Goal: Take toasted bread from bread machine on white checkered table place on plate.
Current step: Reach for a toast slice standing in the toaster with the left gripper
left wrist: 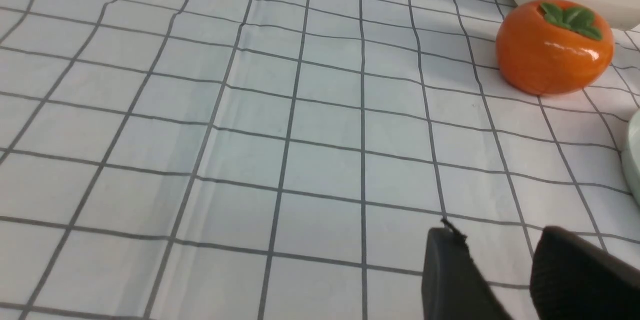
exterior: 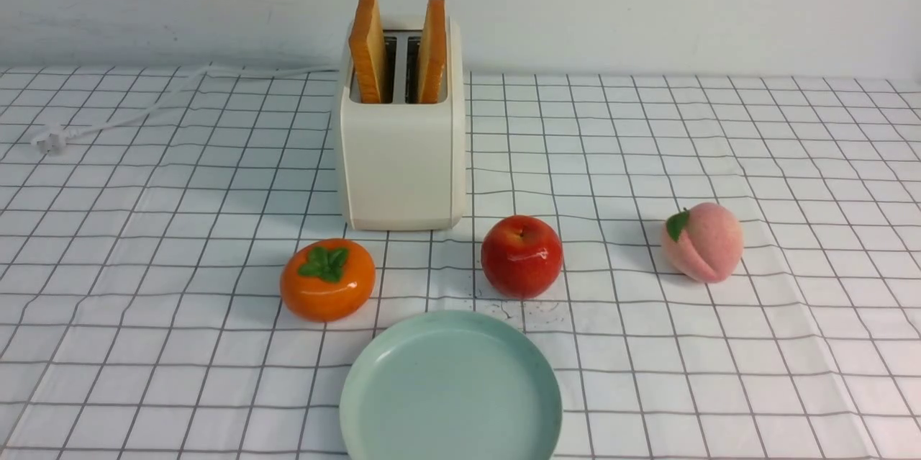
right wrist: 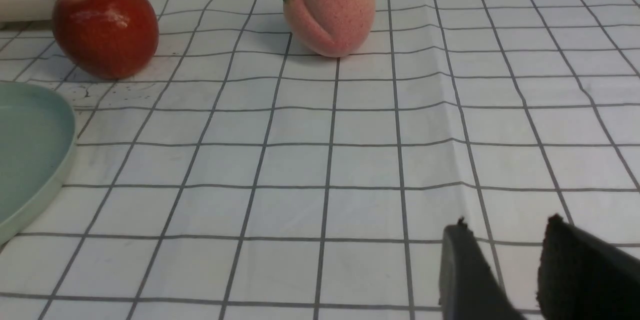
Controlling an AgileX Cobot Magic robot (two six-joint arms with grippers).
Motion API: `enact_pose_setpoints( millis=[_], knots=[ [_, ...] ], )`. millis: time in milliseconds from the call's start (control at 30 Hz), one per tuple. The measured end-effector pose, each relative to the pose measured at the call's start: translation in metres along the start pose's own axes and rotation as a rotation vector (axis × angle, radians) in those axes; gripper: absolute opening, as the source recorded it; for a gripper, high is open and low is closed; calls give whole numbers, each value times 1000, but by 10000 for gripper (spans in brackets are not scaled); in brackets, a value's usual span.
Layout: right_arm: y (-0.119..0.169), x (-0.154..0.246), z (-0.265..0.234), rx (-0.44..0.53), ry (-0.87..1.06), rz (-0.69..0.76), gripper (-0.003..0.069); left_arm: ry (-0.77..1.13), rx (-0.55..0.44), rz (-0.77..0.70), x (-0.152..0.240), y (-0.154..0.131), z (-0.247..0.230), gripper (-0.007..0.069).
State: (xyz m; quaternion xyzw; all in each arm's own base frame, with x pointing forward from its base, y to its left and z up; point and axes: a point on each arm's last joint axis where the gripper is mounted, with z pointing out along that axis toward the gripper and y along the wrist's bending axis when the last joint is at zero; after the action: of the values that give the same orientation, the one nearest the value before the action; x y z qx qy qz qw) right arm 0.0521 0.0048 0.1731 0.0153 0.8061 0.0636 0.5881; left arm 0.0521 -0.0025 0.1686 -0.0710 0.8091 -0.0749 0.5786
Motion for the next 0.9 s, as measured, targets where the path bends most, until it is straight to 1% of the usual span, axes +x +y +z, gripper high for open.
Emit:
enact_pose_setpoints(
  millis=[333, 400, 433, 500, 533, 567, 633, 700, 767, 833, 900],
  knots=[
    [0, 0, 0, 0, 0, 0, 238, -27, 9, -14, -3, -1, 0, 237],
    [0, 0, 0, 0, 0, 0, 238, -96, 49, -132, -9, -4, -1, 237],
    [0, 0, 0, 0, 0, 0, 238, -110, 59, -162, -10, -5, -1, 237],
    [0, 0, 0, 0, 0, 0, 239, -213, 128, -393, -21, -7, -3, 237],
    [0, 0, 0, 0, 0, 0, 239, -218, 136, -426, -22, -8, -3, 237],
    [0, 0, 0, 0, 0, 0, 239, -260, 164, -531, -26, -8, -4, 237],
    [0, 0, 0, 0, 0, 0, 239, -316, 195, -653, -32, -7, -6, 237],
    [0, 0, 0, 0, 0, 0, 239, -365, 215, -736, -36, -6, -8, 237],
    [0, 0, 0, 0, 0, 0, 239, -414, 224, -781, -40, -4, -9, 237],
    [0, 0, 0, 0, 0, 0, 239, -438, 233, -814, -43, -3, -11, 232],
    [0, 0, 0, 0, 0, 0, 239, -394, 260, -801, -53, -10, -17, 193]
  ],
)
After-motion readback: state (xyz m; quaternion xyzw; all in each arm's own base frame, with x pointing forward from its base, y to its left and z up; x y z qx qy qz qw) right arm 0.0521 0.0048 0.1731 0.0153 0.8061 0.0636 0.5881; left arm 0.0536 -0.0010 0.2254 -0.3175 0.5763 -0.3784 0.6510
